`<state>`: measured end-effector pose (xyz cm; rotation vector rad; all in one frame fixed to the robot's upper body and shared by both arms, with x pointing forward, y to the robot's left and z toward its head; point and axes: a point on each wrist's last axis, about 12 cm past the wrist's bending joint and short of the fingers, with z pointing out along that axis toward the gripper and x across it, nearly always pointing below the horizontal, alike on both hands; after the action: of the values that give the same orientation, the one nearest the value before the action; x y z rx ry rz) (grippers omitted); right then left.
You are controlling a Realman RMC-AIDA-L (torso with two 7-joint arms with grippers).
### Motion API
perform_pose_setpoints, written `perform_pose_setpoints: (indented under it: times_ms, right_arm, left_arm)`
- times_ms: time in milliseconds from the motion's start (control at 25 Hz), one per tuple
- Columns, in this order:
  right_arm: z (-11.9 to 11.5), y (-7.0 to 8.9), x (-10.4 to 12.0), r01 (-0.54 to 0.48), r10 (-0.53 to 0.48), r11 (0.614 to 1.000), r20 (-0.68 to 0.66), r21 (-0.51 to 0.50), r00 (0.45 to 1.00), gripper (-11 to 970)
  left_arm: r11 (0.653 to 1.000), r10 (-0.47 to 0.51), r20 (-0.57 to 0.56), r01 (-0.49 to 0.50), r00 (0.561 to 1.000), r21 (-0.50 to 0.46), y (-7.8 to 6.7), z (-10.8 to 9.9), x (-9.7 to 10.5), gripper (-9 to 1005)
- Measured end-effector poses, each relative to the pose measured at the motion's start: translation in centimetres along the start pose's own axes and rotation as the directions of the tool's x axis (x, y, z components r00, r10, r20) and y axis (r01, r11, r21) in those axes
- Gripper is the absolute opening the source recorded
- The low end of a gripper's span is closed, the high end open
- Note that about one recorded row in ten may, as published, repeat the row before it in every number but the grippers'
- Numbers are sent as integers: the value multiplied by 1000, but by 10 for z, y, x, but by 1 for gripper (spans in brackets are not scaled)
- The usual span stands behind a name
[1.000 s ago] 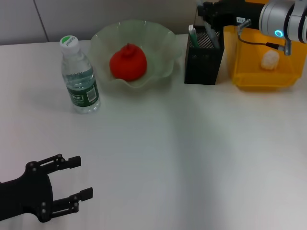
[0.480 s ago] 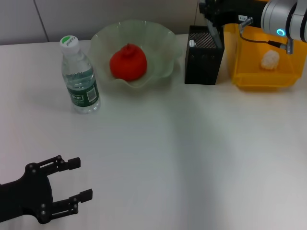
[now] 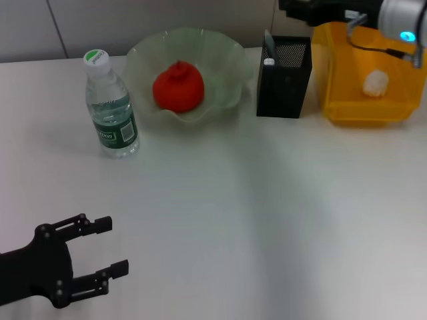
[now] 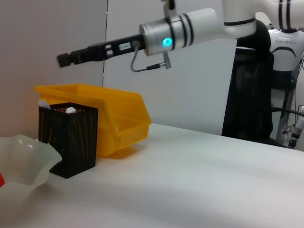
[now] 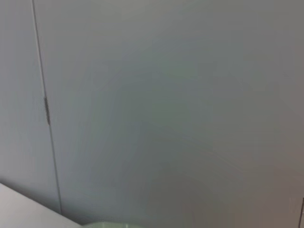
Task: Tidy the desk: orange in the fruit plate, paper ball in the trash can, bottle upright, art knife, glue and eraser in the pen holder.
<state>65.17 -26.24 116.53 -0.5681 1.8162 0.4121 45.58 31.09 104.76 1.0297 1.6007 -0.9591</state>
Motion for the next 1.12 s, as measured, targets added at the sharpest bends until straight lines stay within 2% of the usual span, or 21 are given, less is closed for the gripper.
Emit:
perform_pose_setpoints:
  times_ms: [80,120,160,240,320,480,640,880,1120]
  right_arm:
    - [-18,1,-1,-6,7,999,11,-39,1000,448]
    - [-39,4,2,-8,10,996,25,-88,1000,469]
    - [-39,4,2,-8,10,996,25,-88,1000,491]
    - [-64,10,7,0,9,988,58,-152,998,534]
    - [-86,19,16,24,-3,974,94,-227,996,555]
    - [-119,31,44,37,-10,952,91,-304,996,621]
    - [-131,40,72,16,-4,931,34,-365,999,756]
    - [-134,54,95,24,-16,889,22,-457,1000,765]
    - [-127,67,107,33,-75,847,-58,-530,995,769]
  left_arm:
    - [1000,-25,0,25,1000,15,3,1,-4,761]
    - [998,-47,-7,48,999,29,6,2,-7,761]
    - [998,-47,-7,48,999,29,6,2,-7,761]
    - [997,-62,-12,62,998,39,9,3,-10,762]
    - [997,-66,-11,66,998,43,9,4,-11,762]
    - [994,-89,-9,89,996,62,14,8,-17,763]
    - [988,-119,-45,123,992,96,18,14,-22,764]
    - [967,-154,-182,186,971,174,28,22,-30,765]
    - [964,-163,-245,208,956,168,41,19,-41,762]
